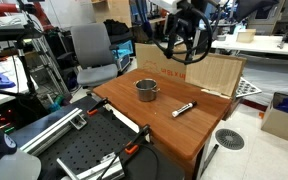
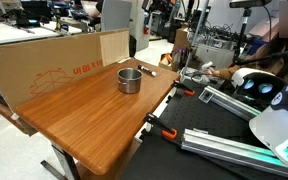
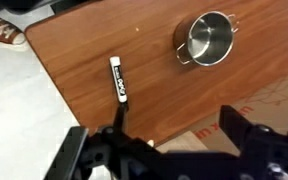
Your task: Put the black marker inside the pot
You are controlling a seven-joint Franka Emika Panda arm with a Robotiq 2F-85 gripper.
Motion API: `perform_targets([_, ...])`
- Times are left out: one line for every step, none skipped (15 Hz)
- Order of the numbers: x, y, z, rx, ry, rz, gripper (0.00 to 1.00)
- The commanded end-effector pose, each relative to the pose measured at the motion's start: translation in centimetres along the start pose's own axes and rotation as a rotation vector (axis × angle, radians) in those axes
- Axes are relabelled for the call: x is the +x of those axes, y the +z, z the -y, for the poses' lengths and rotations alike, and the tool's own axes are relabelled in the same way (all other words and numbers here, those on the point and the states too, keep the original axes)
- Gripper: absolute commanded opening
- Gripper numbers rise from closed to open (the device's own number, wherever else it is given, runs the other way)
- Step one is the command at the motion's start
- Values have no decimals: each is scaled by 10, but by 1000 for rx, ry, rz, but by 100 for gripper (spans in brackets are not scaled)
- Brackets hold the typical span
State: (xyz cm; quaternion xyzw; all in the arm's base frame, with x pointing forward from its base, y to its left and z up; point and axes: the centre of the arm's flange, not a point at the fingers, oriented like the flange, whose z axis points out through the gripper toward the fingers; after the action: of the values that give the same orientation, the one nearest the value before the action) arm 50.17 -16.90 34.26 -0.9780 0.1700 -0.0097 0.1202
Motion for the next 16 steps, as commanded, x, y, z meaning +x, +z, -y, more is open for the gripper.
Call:
perform_targets([27, 26, -3, 21, 13, -1, 100])
perform_targets([31, 34, -4, 17, 20, -2, 100])
perform_targets([35, 43, -4, 13, 25, -2, 100])
perform_targets([39, 51, -5, 8, 28, -11, 100])
perform_targets([43, 60, -5, 1, 32, -15, 100])
perform_targets([45, 68, -5, -6, 38, -20, 100])
perform_targets([49, 78, -6, -13, 41, -15, 100])
perform_targets([52, 86, -7, -21, 42, -13, 100])
perform_targets([56, 97, -9, -31, 48, 0, 100])
perform_targets([58, 104, -11, -38, 54, 9, 100])
perform_targets([60, 116, -14, -50, 62, 25, 100])
perform_targets([62, 124, -17, -59, 68, 33, 100])
perform_targets([64, 134, -21, -73, 76, 42, 100])
perform_targets([65, 142, -24, -88, 88, 45, 100])
perform_targets([67, 149, -28, -94, 97, 52, 100])
perform_targets([69, 157, -32, -103, 108, 55, 100])
